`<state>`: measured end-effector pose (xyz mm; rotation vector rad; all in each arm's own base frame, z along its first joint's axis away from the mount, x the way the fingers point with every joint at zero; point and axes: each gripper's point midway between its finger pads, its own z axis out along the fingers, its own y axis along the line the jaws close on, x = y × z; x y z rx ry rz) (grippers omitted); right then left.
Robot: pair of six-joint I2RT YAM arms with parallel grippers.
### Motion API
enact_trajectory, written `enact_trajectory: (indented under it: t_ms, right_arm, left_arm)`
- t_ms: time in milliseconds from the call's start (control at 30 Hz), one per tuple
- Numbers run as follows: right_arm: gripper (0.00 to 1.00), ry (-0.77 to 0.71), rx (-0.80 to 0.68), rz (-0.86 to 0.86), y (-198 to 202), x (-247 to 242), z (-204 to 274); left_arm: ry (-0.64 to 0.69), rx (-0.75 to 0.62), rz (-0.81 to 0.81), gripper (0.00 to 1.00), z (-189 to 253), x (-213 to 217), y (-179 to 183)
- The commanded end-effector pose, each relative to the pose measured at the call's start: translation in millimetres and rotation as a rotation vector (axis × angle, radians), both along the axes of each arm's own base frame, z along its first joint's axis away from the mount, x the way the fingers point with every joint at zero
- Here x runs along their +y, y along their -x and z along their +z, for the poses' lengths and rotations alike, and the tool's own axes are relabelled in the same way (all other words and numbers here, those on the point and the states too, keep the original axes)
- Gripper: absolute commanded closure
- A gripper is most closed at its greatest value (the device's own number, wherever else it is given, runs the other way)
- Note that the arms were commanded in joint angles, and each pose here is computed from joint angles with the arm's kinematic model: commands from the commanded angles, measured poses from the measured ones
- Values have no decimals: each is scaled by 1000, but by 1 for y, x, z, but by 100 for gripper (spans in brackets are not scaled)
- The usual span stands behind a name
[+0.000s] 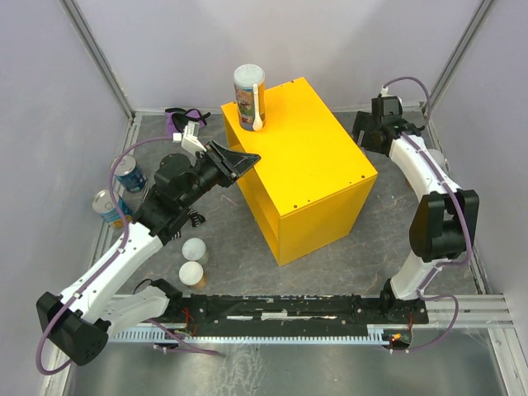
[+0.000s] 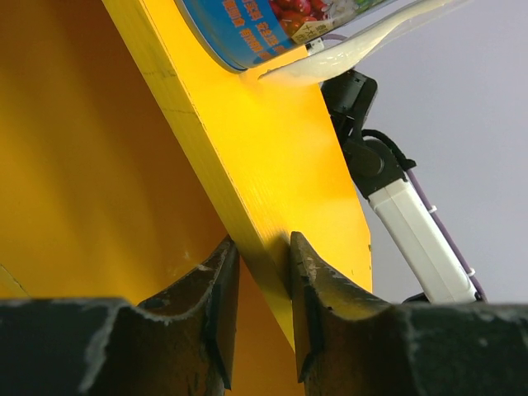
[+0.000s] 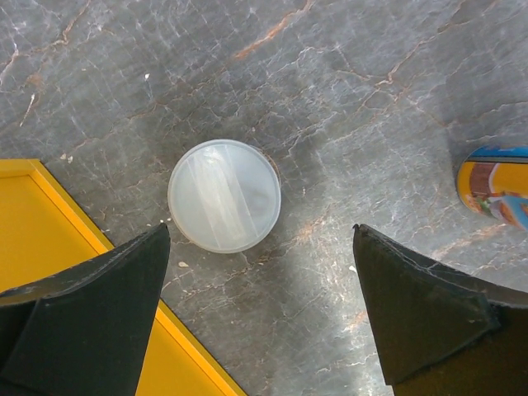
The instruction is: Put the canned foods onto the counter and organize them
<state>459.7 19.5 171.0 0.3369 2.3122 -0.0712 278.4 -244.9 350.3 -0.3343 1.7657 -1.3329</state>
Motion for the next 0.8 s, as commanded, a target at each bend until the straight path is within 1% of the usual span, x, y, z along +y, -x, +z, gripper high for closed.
enact_trajectory:
  t_ms: [0, 300, 767]
  right_arm:
    - [1, -31, -65, 17, -18, 9, 13]
    - [1, -18, -13, 28, -23, 11, -16]
    - [1, -13, 6, 50, -37, 24, -29]
  left_arm:
    - [-49, -104, 68, 83, 17, 19, -7]
    - [-47, -93, 65, 83, 15, 17, -9]
    - [-43, -87, 73, 83, 15, 19, -8]
